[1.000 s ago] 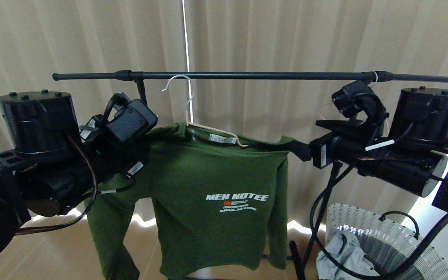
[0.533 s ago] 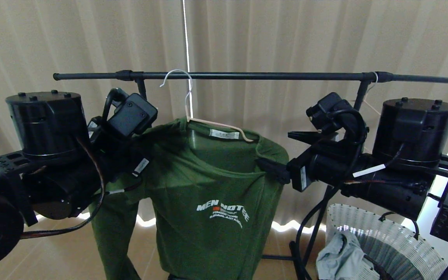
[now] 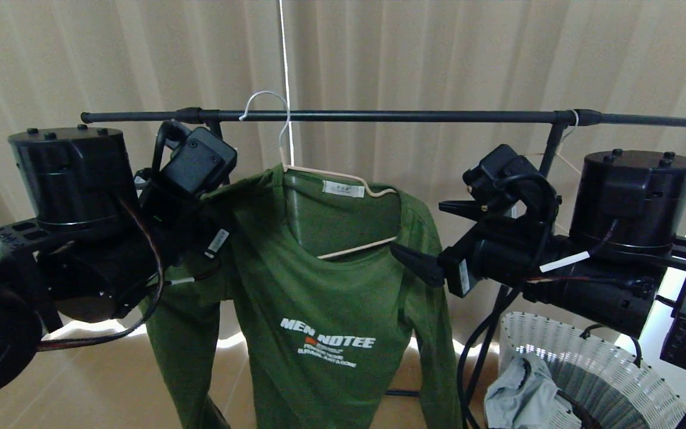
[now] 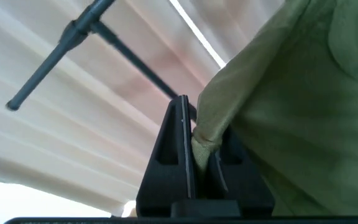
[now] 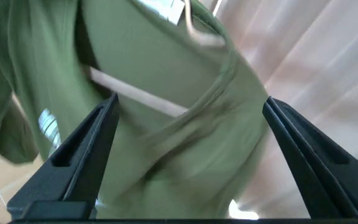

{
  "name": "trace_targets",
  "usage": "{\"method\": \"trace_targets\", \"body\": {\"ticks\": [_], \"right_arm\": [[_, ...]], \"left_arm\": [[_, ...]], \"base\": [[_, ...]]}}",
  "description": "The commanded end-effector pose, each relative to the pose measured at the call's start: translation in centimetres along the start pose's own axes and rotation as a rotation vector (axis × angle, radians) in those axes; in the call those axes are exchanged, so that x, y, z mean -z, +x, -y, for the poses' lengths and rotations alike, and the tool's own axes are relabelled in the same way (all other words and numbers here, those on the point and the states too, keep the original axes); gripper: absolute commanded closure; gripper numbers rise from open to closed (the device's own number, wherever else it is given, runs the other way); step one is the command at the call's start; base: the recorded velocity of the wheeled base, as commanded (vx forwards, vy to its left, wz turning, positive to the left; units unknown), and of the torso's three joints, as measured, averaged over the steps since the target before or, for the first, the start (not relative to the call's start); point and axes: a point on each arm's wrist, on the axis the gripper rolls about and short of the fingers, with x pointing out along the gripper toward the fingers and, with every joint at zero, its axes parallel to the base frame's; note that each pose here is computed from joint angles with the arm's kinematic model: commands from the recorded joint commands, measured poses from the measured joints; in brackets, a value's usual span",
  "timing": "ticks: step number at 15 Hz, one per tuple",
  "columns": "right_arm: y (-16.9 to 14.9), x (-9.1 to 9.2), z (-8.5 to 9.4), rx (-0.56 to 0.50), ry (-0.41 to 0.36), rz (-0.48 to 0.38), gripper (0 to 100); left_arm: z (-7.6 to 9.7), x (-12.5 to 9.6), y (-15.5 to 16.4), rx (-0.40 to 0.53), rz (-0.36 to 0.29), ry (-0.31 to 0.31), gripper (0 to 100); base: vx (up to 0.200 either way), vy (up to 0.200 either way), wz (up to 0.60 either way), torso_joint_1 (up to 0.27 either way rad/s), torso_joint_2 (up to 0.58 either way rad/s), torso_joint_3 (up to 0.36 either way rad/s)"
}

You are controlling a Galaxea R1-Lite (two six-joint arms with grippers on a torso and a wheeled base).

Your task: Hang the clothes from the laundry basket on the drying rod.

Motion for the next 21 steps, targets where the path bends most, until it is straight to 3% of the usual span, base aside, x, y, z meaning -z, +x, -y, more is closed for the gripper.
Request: {"method": "trace_targets", "body": {"ticks": [1,3,8,14,21], "right_arm": [[-0.2,-0.1,0.0,0.001,-0.001,0.004,0],[0.3,-0.6,0.1,0.007,-0.006,0.025,0],[2.4,-3.2,0.9,0.04,-0.076,0.099,0],[5.8,-3.2,3.0,0.12,-0.142,0.087,0],[6.5,-2.5,2.9,0.114,-0.164,0.067,0]], "left_arm": [[-0.1,0.4,0.8,-0.013,-0.024,-0.015,100],[0.3,0.3,0.6,0.009,-0.015,-0.046,100],[1.7,-0.9,-0.4,0.065,0.038,-0.035,100],[2.7,-1.5,-1.0,0.102,0.067,0.005,100],[3.9,-2.6,-2.3,0.157,0.119,0.014,100]], "base": [[0.0,0.0,0.0,0.0,0.0,0.0],[0.0,0.0,0.0,0.0,0.0,0.0],[0.0,0.0,0.0,0.0,0.0,0.0],[0.0,0.0,0.0,0.0,0.0,0.0],[0.0,0.0,0.0,0.0,0.0,0.0]]}}
